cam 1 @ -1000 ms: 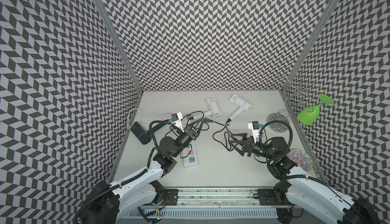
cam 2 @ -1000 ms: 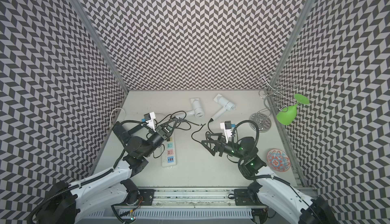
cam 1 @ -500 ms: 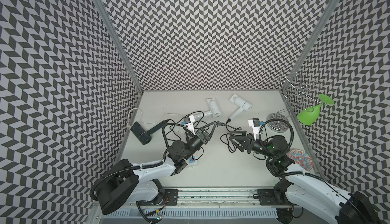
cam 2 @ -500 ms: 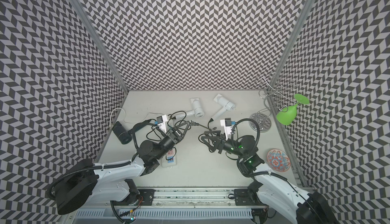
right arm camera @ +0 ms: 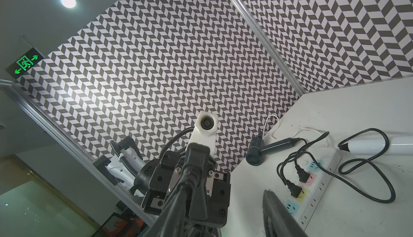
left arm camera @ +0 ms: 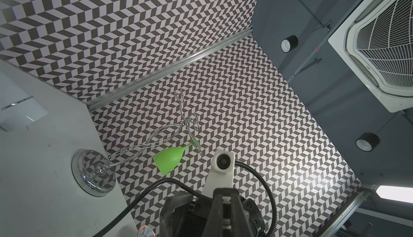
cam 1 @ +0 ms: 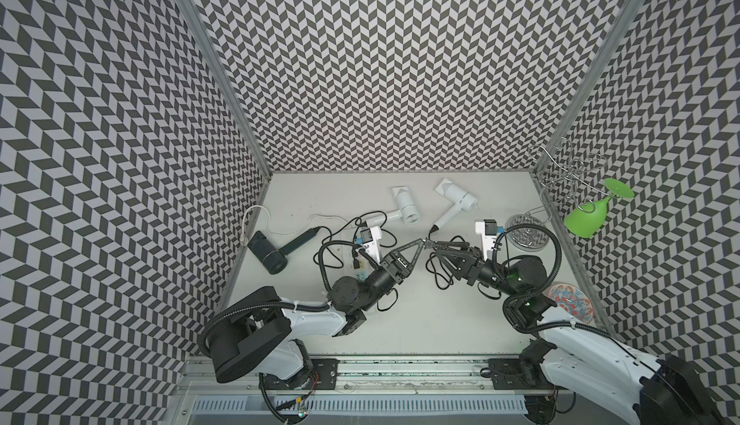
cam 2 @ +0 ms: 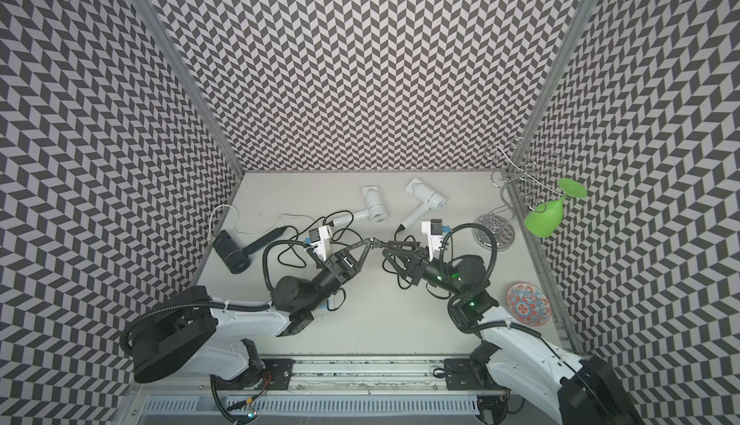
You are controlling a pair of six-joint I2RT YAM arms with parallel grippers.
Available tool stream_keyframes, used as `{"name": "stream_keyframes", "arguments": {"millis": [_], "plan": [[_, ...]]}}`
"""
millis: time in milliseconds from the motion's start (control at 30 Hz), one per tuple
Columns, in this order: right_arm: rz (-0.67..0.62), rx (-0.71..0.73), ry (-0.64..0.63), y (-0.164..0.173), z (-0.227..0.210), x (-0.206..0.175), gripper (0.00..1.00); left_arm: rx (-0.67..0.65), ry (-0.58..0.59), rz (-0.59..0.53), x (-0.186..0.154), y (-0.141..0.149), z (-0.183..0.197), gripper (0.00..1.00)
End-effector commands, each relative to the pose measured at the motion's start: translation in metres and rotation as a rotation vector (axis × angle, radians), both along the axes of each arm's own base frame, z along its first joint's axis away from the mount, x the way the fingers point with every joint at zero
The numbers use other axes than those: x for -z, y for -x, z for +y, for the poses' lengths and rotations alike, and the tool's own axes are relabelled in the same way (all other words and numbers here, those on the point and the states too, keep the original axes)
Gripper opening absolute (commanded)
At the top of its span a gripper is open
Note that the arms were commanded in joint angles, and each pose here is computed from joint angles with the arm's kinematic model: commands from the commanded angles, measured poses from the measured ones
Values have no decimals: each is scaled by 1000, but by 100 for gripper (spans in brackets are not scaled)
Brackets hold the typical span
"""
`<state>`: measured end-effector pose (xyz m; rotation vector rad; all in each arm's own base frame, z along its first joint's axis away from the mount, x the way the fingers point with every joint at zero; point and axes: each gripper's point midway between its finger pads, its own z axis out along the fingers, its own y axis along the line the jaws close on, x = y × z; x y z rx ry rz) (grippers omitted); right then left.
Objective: Charge the blow dryers
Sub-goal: Pick up the plug from the center of the board.
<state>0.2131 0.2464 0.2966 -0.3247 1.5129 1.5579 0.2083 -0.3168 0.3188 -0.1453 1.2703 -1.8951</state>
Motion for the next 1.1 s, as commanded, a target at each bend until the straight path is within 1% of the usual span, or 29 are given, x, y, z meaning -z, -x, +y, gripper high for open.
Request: {"name": "stream_keyframes", "arguments": {"millis": [0,267,367,533,600,667,700,767,833,867,1000,1067], "plan": [[-112,-5,-82,6,-2,-38,52,1,95,-47,-24,8,5,0],[-148,-19,-110,13,-3,-46,52,2,96,-52,-21,11,1,0],[-151,-29,-108,15,-1,-46,44,7,97,-52,-21,12,-1,0],[-152,-41,-106,16,2,-46,37,11,105,-57,-21,13,-2,0],[-150,-46,-104,17,3,-45,31,11,105,-59,-21,13,-2,0],[-147,-48,-103,17,3,-44,29,12,106,-61,-21,14,-3,0],[-145,-48,-103,17,4,-43,26,12,107,-62,-22,14,-3,0],[-142,-51,-101,16,5,-42,25,11,106,-66,-22,15,-2,0],[-140,-56,-98,16,6,-42,17,8,106,-71,-23,15,-2,0],[-137,-57,-98,16,7,-41,16,7,106,-73,-23,16,-2,0],[-127,-62,-97,15,8,-39,16,-1,103,-84,-25,17,-1,0],[-124,-70,-96,16,9,-37,22,-7,100,-91,-26,17,0,0]]}}
